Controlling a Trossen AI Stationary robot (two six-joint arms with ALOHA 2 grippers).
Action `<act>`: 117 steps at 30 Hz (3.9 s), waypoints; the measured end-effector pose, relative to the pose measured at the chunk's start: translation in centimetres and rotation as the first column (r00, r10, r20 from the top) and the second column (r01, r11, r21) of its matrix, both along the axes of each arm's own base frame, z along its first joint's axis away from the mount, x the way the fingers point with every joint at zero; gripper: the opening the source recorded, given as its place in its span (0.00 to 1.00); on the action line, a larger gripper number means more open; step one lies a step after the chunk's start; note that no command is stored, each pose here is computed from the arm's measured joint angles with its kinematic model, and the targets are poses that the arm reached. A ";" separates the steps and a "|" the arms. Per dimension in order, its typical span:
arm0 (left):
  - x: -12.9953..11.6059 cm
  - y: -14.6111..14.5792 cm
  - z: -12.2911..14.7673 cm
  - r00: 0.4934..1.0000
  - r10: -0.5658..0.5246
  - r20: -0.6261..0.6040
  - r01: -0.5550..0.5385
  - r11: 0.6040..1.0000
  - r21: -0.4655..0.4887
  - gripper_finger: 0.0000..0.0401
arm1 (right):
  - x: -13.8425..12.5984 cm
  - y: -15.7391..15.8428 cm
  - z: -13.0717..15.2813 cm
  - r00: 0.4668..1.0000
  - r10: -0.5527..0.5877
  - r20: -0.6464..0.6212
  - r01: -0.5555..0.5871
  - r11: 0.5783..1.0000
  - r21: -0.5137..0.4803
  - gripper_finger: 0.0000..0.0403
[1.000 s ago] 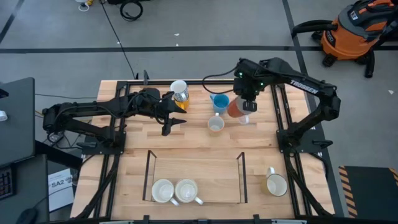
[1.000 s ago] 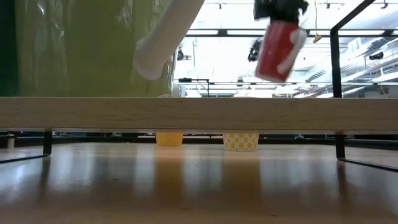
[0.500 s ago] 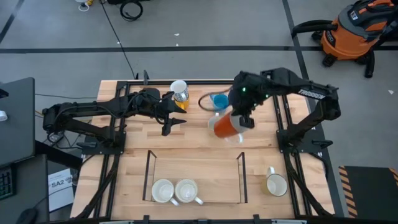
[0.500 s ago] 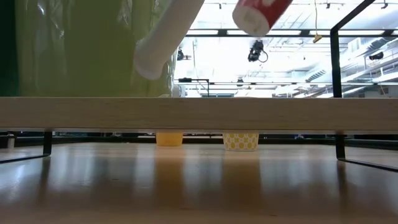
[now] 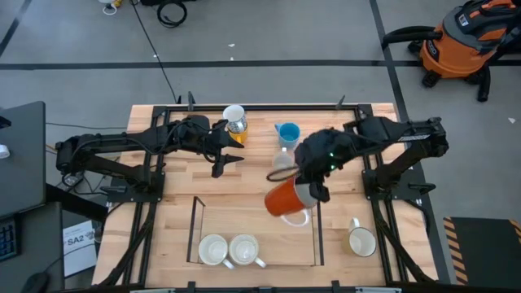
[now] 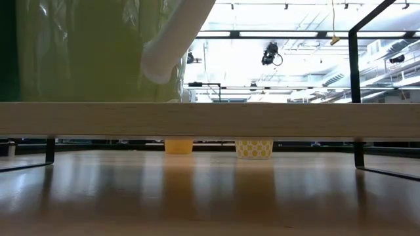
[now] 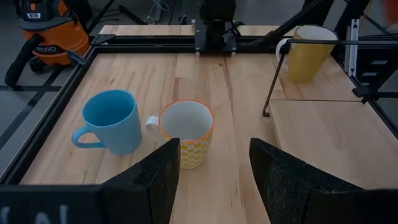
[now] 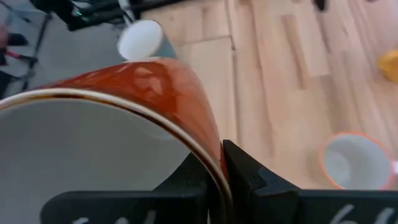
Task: Place coffee mugs
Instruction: Put the red mug on the shelf
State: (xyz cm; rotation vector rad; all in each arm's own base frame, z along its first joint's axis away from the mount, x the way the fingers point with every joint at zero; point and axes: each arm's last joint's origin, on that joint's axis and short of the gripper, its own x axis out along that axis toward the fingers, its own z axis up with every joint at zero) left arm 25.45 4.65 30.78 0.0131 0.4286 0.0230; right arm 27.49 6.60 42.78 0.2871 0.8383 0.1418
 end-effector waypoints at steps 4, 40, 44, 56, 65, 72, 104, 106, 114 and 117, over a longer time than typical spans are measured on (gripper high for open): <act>0.0 0.0 0.0 1.000 0.000 0.000 0.000 1.000 0.000 0.50 | 0.7 2.2 -0.7 0.999 0.045 -0.004 -0.045 0.999 -0.018 0.08; 0.0 0.0 0.0 1.000 0.000 0.005 0.000 1.000 0.002 0.50 | 9.4 8.7 -14.5 0.856 0.371 -0.360 -0.456 0.870 -0.187 0.08; 0.0 0.0 0.1 1.000 0.000 0.006 0.000 1.000 0.002 0.50 | 9.9 9.2 -15.4 0.849 0.377 -0.370 -0.465 0.866 -0.185 0.08; 0.0 0.0 0.1 1.000 0.000 0.007 0.000 1.000 0.002 0.50 | 10.6 9.5 -16.5 0.835 0.410 -0.366 -0.501 0.842 -0.199 0.08; 0.0 0.0 0.1 1.000 0.000 0.007 0.000 1.000 0.002 0.50 | 10.6 9.5 -16.5 0.836 0.409 -0.366 -0.499 0.843 -0.199 0.13; 0.0 0.0 0.1 1.000 0.000 0.007 0.000 1.000 0.002 0.50 | 10.6 9.5 -16.4 0.838 0.412 -0.357 -0.499 0.844 -0.197 0.14; 0.0 0.0 0.1 1.000 0.000 0.006 0.000 1.000 0.002 0.50 | 11.5 10.1 -15.9 0.845 0.478 -0.239 -0.518 0.843 -0.142 0.39; 0.0 0.0 0.1 1.000 0.000 0.006 0.000 1.000 0.002 0.50 | 11.5 10.2 -15.8 0.846 0.480 -0.231 -0.518 0.843 -0.144 0.39; 0.0 0.0 0.1 1.000 0.000 0.006 0.000 1.000 0.002 0.50 | 11.9 10.5 -15.6 0.854 0.488 -0.181 -0.515 0.844 -0.153 0.39; 0.0 0.0 0.1 1.000 -0.001 0.006 0.001 1.000 0.003 0.50 | 11.9 10.5 -15.6 0.851 0.494 -0.179 -0.520 0.839 -0.157 0.39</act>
